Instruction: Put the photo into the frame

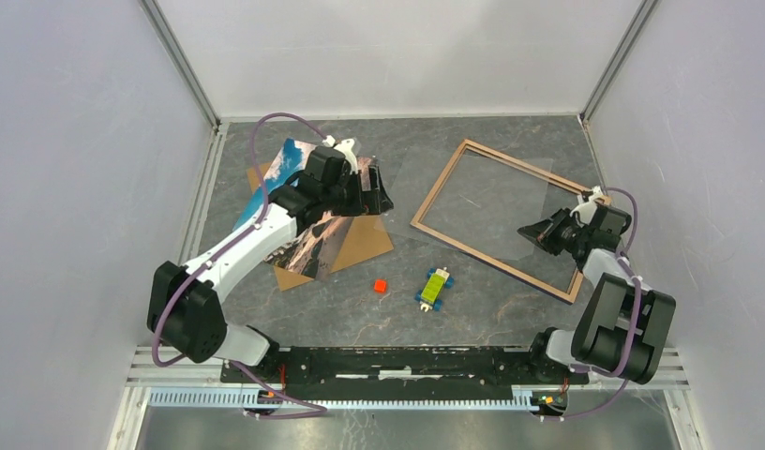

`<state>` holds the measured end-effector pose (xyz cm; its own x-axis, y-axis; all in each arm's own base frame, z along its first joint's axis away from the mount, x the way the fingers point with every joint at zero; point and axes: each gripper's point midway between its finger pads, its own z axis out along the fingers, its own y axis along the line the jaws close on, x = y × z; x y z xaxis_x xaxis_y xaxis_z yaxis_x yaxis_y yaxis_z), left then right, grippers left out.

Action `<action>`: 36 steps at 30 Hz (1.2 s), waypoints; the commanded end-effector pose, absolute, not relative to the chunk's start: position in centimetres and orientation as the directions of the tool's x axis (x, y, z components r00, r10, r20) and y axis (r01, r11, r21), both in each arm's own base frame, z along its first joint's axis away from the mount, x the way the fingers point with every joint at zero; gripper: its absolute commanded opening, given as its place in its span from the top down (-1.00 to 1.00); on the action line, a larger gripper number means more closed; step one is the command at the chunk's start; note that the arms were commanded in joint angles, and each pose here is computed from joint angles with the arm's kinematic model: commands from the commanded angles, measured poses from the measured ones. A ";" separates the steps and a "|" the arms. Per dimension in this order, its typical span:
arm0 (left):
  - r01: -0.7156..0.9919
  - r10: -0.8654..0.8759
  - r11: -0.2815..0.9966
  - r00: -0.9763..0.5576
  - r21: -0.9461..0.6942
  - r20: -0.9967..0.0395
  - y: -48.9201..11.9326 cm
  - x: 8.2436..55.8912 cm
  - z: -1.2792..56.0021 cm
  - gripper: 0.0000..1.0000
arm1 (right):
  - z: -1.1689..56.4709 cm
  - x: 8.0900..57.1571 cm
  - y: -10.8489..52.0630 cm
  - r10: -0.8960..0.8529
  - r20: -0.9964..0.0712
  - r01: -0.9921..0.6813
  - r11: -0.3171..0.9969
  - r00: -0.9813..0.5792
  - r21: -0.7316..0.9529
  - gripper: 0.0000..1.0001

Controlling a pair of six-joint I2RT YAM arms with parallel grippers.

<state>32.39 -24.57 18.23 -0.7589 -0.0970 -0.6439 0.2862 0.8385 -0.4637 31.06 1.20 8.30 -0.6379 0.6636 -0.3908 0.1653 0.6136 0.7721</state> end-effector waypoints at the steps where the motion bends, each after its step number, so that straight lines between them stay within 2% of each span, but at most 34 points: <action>1: 0.381 -0.079 0.791 -0.713 -0.479 -0.697 -26.1 31.9 21.6 -1.00 | 9.0 30.7 -0.1 0.640 -0.457 0.116 0.649 -0.618 0.752 1.00; 9: 0.396 -0.114 0.704 -0.757 -0.590 -0.644 -27.5 29.4 24.4 -1.00 | 9.4 30.6 -2.6 0.674 -0.465 0.163 0.650 -0.574 0.742 1.00; 15: 0.437 -0.042 0.758 -0.708 -0.485 -0.705 -25.9 29.0 22.7 -1.00 | 9.5 30.6 -4.0 0.667 -0.464 0.193 0.669 -0.583 0.718 1.00; 19: 0.428 0.017 0.804 -0.709 -0.412 -0.705 -25.2 28.6 20.5 -1.00 | 9.5 30.3 -4.9 0.680 -0.474 0.216 0.672 -0.560 0.708 1.00; 36: 0.461 0.051 0.792 -0.704 -0.400 -0.709 -26.0 27.7 20.5 -1.00 | 9.7 29.6 -6.6 0.726 -0.484 0.276 0.655 -0.488 0.703 1.00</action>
